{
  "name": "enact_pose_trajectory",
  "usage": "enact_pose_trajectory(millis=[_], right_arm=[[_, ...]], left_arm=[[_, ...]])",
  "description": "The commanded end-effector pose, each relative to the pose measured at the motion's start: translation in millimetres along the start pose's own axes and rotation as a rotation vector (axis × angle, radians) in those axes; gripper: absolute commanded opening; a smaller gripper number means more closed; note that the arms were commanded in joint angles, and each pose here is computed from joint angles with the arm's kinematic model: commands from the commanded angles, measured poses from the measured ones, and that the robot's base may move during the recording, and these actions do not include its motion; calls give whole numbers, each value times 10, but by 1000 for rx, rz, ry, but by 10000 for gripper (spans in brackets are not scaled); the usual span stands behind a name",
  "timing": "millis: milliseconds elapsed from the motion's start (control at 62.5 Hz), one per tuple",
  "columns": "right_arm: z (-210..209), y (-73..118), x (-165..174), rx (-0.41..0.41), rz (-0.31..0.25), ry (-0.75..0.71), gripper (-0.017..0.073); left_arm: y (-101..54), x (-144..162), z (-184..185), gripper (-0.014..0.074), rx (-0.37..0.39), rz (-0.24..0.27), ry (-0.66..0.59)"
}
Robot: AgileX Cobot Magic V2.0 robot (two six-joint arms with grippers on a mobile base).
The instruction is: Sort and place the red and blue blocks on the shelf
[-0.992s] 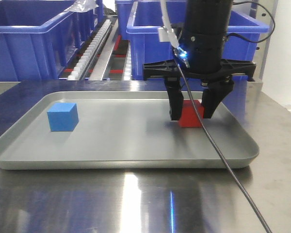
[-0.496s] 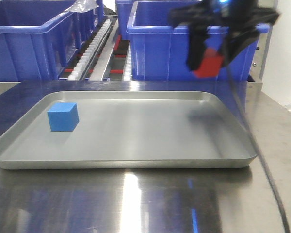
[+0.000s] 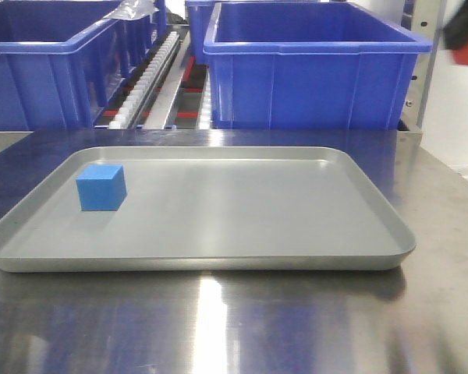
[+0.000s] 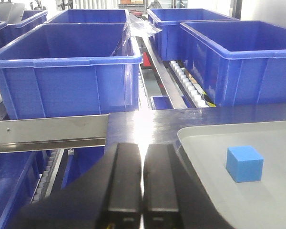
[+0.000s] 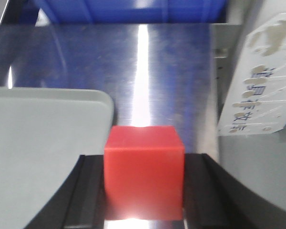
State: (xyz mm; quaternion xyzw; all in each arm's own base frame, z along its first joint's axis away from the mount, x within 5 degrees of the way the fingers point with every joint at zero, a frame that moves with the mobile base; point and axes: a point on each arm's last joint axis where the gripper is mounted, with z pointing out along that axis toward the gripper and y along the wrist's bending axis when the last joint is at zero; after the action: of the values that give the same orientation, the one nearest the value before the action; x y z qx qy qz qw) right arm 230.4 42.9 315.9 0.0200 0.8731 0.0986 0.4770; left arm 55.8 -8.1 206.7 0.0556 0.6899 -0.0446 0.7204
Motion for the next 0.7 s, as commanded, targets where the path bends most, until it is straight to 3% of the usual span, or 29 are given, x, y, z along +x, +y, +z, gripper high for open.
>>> enact_pose_trajectory(millis=[0,96,176,464,688], right_arm=[[-326,-102,-77,5,19,-192,321],[-543,-196,11,36,27,-253,174],[-709,-218,96,46,-9,-314,37],[-1219,-227,374,45,-144,-555,56],[-1400,-231,552,19,-153,-680,56]], left_arm=[[1,5,-9,125,0,-6,-72],[1,5,-9,125,0,-6,-72],[1,5,-9,125,0,-6,-72],[1,5,-9,125,0,-6,-72],[1,5,-9,125,0,-6,-72]])
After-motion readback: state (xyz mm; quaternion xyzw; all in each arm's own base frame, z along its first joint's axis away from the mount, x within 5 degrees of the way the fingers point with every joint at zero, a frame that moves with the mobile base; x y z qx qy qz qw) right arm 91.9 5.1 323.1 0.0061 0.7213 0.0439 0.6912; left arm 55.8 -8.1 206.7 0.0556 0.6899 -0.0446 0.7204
